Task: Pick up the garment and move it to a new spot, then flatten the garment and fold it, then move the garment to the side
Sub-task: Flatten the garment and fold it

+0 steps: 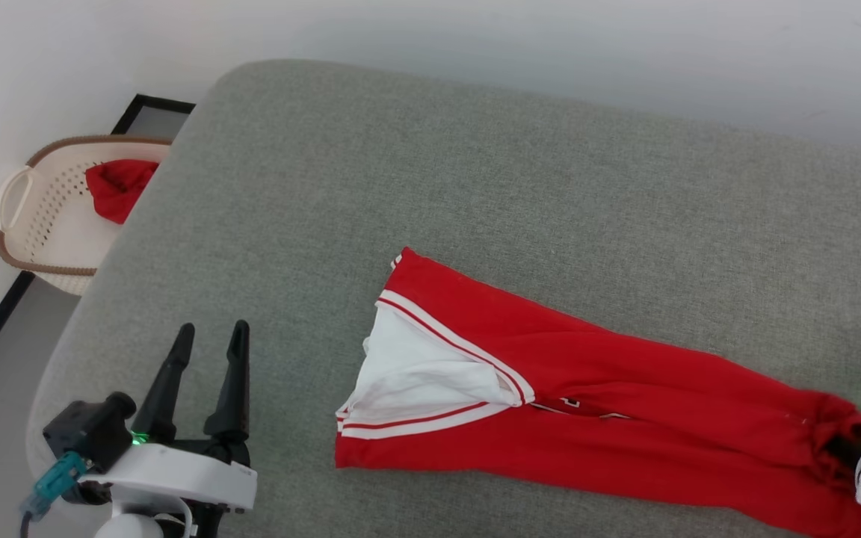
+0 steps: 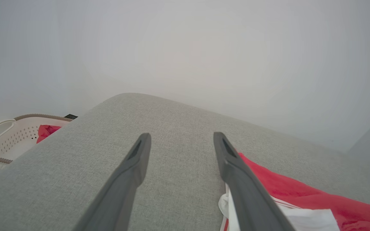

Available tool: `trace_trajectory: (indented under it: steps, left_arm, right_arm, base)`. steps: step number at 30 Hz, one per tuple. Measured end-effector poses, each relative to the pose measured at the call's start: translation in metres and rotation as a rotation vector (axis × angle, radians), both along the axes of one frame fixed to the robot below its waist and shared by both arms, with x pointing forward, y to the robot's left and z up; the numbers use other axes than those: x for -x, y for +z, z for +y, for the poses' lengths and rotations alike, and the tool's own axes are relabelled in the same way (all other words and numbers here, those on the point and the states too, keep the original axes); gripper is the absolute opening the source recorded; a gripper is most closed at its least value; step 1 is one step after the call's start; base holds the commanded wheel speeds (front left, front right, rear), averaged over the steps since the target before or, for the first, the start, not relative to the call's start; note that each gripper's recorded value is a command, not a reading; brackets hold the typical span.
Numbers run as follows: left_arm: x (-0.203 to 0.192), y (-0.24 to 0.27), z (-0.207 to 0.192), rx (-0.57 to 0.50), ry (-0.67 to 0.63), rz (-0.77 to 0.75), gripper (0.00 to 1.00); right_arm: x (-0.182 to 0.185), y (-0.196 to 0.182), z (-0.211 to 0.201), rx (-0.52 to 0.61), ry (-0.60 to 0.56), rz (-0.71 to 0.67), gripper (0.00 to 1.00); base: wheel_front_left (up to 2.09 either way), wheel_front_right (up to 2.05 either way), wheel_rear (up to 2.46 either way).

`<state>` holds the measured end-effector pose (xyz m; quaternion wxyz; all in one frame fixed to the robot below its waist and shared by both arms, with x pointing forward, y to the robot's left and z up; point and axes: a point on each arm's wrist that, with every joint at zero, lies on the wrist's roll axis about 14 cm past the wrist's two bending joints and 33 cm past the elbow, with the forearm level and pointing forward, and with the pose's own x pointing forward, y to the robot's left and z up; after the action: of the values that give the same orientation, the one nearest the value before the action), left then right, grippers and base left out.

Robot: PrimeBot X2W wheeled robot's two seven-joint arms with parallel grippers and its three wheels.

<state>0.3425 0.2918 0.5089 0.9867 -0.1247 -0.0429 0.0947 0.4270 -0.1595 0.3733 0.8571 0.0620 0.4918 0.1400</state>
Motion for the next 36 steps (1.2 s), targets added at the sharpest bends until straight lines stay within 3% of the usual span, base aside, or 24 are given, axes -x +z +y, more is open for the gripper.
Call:
trace_trajectory:
  steps: [10,18,23,27,36]
  left_arm:
    - [0.001,0.001,0.000,0.006,0.000,-0.009,1.00]
    - [0.003,0.001,-0.005,0.009,-0.018,-0.011,1.00]
    - [0.006,0.001,-0.006,0.008,-0.027,-0.011,1.00]
    - [0.009,0.003,-0.008,0.004,-0.033,-0.019,1.00]
    - [0.020,0.007,-0.012,0.014,-0.037,-0.042,1.00]
  right_arm:
    - [-0.022,0.017,-0.051,0.067,-0.109,-0.084,0.00]
    - [-0.021,0.034,-0.114,0.196,-0.198,-0.112,0.00]
    - [-0.018,0.052,-0.129,0.215,-0.217,-0.136,0.00]
    - [-0.020,0.073,-0.110,0.135,-0.194,-0.189,0.00]
    - [-0.005,0.122,-0.013,-0.126,-0.013,-0.282,0.00]
  base:
    - [0.00,0.00,0.00]
    - [0.00,0.00,0.00]
    - [0.00,0.00,0.00]
    - [0.00,0.00,0.00]
    - [0.00,0.00,0.00]
